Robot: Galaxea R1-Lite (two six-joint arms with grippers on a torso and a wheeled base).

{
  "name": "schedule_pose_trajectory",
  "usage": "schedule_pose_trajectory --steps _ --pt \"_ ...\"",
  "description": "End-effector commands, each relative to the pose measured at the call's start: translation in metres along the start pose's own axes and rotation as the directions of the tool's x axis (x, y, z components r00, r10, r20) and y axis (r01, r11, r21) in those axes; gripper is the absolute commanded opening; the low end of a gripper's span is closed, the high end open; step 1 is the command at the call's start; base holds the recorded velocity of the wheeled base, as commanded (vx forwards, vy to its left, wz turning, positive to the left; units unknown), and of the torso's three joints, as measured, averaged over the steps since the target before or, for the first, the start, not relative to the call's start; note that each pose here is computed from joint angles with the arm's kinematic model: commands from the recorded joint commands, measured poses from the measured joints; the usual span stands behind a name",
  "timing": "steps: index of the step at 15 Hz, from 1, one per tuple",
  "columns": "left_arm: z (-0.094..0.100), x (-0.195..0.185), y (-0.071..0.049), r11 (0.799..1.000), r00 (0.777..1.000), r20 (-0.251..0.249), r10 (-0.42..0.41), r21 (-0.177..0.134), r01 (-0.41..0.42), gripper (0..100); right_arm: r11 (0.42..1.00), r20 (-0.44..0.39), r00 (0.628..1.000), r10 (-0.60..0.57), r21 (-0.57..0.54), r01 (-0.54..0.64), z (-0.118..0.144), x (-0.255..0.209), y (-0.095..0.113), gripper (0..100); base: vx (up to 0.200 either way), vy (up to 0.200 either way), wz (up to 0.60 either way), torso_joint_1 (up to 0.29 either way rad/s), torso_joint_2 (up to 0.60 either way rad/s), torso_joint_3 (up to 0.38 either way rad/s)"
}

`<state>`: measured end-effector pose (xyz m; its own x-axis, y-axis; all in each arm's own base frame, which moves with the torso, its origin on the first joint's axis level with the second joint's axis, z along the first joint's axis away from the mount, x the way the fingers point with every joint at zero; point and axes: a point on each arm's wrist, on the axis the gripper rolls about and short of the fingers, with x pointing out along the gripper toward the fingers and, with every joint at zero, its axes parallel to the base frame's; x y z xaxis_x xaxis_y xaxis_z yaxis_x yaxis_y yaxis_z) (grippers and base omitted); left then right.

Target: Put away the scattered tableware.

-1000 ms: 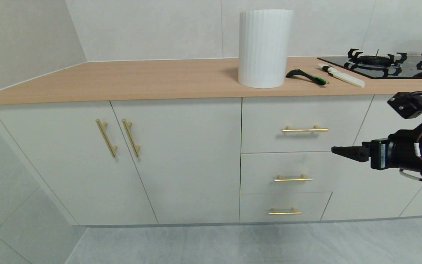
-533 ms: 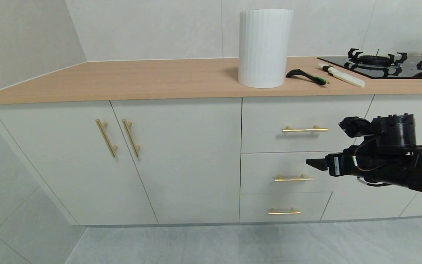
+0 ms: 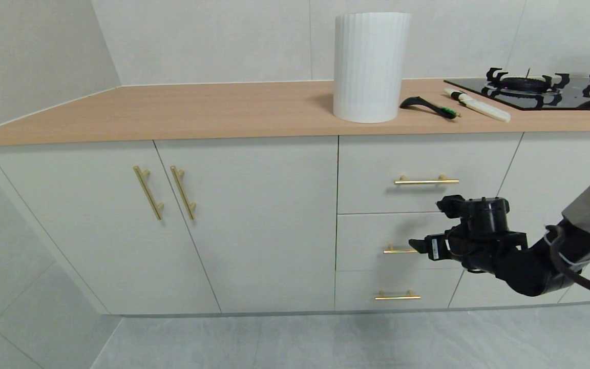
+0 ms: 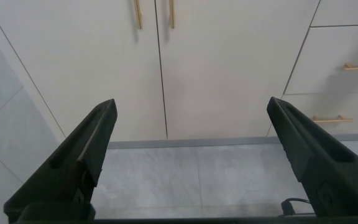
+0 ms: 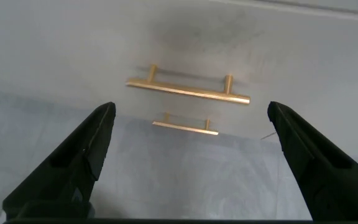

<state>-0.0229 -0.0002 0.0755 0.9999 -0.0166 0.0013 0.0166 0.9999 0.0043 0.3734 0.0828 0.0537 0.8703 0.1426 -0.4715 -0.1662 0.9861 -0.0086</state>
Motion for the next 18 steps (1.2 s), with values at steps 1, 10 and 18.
schedule_pose_trajectory --steps 1,10,18 --pt "0.000 0.000 0.000 1.000 1.000 -0.001 0.000 0.000 0.000 100 1.000 -0.057 0.998 -0.009 0.015 0.010 -0.022 0.024 0.000 100 0.000 0.000 0.00 0.000 0.00 0.000" --pt "0.000 0.000 0.000 1.000 1.000 -0.001 0.000 0.000 0.000 100 0.983 -0.044 0.989 -0.143 0.114 0.147 -0.033 0.074 -0.012 100 0.000 0.000 0.00 0.000 0.00 0.000" --pt "0.000 0.000 0.000 1.000 1.000 -0.001 0.000 0.000 0.000 100 0.971 -0.035 0.984 -0.173 0.160 0.176 -0.038 0.092 -0.012 100 0.000 0.000 0.00 0.000 0.00 0.000"
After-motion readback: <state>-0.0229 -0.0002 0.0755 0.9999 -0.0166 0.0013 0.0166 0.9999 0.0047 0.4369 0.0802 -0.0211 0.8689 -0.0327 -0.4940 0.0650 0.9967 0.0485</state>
